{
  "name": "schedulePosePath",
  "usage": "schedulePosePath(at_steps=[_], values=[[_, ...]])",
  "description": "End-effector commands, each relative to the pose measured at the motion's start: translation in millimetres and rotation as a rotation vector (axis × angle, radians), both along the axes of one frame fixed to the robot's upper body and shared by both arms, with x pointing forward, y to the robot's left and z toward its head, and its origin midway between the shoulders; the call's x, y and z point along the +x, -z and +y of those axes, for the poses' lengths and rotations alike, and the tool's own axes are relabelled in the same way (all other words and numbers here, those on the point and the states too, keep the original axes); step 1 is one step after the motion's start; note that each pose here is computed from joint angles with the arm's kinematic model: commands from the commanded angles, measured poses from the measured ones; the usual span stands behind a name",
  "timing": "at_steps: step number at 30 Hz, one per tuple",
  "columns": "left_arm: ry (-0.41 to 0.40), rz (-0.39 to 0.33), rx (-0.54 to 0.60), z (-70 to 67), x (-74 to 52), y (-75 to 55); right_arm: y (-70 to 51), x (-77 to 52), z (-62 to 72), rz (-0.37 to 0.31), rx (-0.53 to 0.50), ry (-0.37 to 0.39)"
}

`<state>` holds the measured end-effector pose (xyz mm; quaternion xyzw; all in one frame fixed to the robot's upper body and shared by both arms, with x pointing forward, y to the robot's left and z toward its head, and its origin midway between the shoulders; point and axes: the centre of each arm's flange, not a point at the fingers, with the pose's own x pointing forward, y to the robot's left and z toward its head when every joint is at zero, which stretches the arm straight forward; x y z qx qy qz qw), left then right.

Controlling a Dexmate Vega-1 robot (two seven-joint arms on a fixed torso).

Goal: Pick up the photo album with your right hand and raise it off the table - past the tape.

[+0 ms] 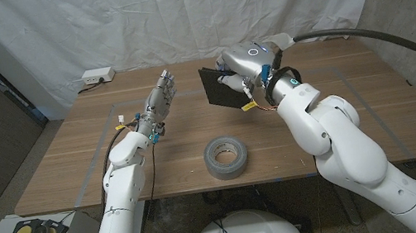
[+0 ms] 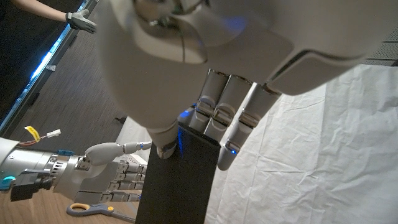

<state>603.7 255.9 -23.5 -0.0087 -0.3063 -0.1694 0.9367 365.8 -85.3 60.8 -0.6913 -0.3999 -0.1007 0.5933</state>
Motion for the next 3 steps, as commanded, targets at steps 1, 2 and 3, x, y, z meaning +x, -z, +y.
schedulePosePath(at_steps=[1, 2, 3], values=[[-0.002, 0.005, -0.009, 0.5, 0.0, 3.2, -5.7, -2.1, -0.8, -0.008, 0.013, -0.002], [0.002, 0.002, -0.008, 0.3, 0.2, 3.4, -5.6, -1.6, -0.7, -0.006, 0.015, -0.003], [0.002, 0.002, -0.009, 0.2, -0.1, 3.2, -5.6, -1.0, -0.6, -0.002, 0.018, -0.003]])
